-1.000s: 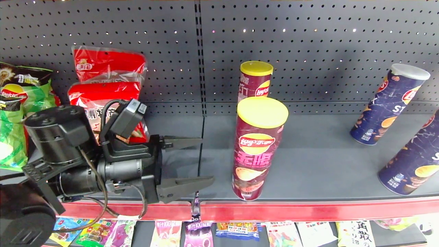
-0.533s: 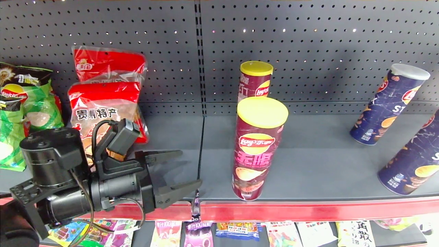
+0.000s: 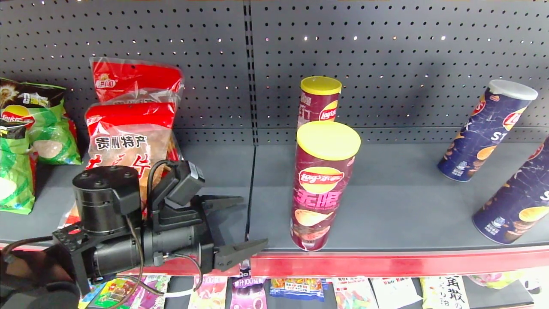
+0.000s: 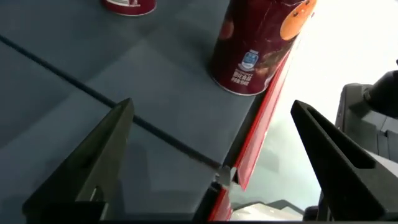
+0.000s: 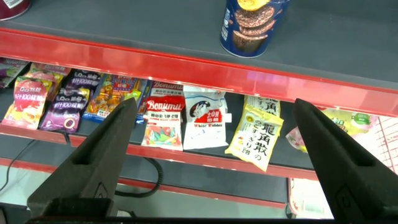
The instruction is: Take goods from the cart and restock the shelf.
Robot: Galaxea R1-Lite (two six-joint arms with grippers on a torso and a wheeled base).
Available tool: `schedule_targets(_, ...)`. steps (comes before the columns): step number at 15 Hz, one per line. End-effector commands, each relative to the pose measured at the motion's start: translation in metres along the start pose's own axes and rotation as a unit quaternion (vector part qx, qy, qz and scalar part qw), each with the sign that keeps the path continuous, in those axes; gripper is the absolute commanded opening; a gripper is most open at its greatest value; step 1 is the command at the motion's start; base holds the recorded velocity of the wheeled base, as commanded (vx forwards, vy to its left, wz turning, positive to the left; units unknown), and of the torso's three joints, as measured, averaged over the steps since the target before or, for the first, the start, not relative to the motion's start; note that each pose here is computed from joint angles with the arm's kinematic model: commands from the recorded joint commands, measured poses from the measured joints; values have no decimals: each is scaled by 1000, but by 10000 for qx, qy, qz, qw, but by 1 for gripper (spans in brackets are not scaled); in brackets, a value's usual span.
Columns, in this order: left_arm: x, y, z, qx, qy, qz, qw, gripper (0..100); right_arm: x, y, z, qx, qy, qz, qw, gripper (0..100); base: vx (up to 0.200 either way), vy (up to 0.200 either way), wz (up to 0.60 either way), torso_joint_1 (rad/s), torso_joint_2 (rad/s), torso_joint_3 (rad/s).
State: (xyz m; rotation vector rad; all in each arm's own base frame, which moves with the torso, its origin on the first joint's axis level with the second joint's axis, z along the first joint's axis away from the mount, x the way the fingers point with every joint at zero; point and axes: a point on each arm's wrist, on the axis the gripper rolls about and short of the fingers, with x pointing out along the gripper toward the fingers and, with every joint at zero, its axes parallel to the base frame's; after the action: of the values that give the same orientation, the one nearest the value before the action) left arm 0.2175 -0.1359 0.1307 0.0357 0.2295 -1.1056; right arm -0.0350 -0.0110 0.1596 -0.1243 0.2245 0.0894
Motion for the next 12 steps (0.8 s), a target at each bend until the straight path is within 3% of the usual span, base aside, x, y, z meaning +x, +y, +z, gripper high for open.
schedule_targets(1, 11, 7, -3, -51, 76, -9, 10000, 100, 0, 0, 0, -2, -14, -4, 10000, 100, 0, 0, 0, 0, 0, 0)
schedule_targets(5, 21, 16, -2, -43, 60, 36, 10000, 100, -1, 0, 1, 1, -37, -5, 10000, 100, 0, 0, 0, 0, 0, 0)
schedule_targets(8, 31, 23, -2, 104, 52, 98, 9999, 100, -1, 0, 1, 0, -29, -5, 10000, 100, 0, 0, 0, 0, 0, 0)
schedule_targets(12, 39, 29, 1, 169, 2, 101, 9998, 100, -1, 0, 2, 11, -43, -21, 10000, 100, 0, 0, 0, 0, 0, 0)
